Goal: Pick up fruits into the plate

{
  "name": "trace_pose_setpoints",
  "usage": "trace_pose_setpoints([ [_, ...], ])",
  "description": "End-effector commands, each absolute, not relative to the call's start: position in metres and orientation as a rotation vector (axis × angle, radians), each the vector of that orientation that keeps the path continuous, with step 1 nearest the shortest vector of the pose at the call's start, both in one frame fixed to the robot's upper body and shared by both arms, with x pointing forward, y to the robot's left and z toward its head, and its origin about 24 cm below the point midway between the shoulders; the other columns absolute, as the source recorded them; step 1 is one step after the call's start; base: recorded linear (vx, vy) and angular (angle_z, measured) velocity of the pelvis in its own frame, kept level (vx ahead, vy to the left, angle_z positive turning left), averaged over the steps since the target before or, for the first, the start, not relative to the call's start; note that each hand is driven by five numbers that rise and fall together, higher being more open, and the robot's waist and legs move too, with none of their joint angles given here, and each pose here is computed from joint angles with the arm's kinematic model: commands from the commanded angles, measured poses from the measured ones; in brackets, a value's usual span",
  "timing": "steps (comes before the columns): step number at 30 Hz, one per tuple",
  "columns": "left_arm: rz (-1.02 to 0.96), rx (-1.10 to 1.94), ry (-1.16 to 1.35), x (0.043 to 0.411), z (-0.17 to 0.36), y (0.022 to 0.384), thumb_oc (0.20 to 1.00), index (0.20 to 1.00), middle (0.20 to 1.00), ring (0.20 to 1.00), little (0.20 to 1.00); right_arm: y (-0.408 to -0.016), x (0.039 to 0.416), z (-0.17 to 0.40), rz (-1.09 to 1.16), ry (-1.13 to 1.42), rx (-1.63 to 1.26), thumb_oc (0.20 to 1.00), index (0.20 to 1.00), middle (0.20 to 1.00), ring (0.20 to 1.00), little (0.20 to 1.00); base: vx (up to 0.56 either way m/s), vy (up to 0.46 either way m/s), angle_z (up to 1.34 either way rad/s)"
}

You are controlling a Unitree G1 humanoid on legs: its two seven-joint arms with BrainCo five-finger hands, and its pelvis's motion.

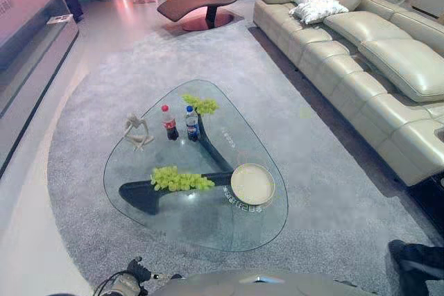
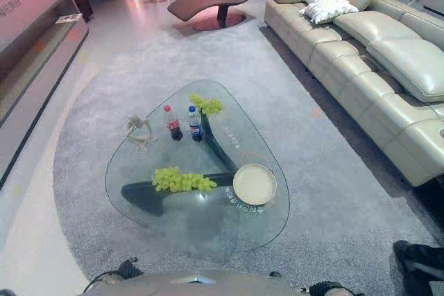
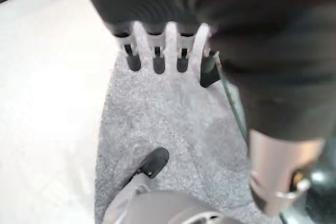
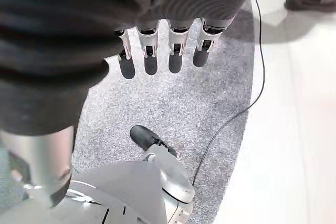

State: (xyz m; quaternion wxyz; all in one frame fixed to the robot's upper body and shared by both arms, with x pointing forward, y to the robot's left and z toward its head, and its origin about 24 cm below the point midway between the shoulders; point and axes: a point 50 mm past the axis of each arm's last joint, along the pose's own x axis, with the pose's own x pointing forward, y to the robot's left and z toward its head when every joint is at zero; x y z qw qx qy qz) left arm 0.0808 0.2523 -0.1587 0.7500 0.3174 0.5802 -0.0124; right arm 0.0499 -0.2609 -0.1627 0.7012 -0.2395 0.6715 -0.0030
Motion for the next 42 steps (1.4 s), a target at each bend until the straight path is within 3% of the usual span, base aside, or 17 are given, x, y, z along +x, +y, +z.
trace_pose_setpoints([
  [1, -0.018, 0.77, 1.197, 0.106, -0.15, 0.265, 1.0, 1.0, 1.0, 1.0, 1.0, -0.267, 0.074, -0.158, -0.016, 1.48, -0.578, 1.0, 1.0, 1.0, 1.0, 1.0, 0.18, -0.173, 0.09],
  [20, 0.009, 0.858, 1.088, 0.118, -0.143, 0.268, 1.0, 1.0, 1.0, 1.0, 1.0, -0.269, 0.073, -0.157, -0.057, 1.48, -0.533, 1.0, 1.0, 1.0, 1.0, 1.0, 0.0, 0.001, 0.0],
  [31, 0.045, 0.959, 0.694, 0.192, -0.103, 0.268, 1.0, 1.0, 1.0, 1.0, 1.0, -0.291, 0.088, -0.146, -0.106, 1.45, -0.552, 1.0, 1.0, 1.0, 1.0, 1.0, -0.02, 0.026, -0.05],
  [36, 0.043, 1.18, 0.5, 0.227, -0.071, 0.279, 1.0, 1.0, 1.0, 1.0, 1.0, -0.297, 0.095, -0.143, -0.119, 1.417, -0.565, 1.0, 1.0, 1.0, 1.0, 1.0, -0.05, 0.017, -0.06],
  [42, 0.1, 1.327, 0.271, 0.277, -0.016, 0.285, 1.0, 1.0, 1.0, 1.0, 1.0, -0.305, 0.132, -0.128, -0.15, 1.302, -0.592, 1.0, 1.0, 1.0, 1.0, 1.0, -0.13, 0.051, -0.05],
])
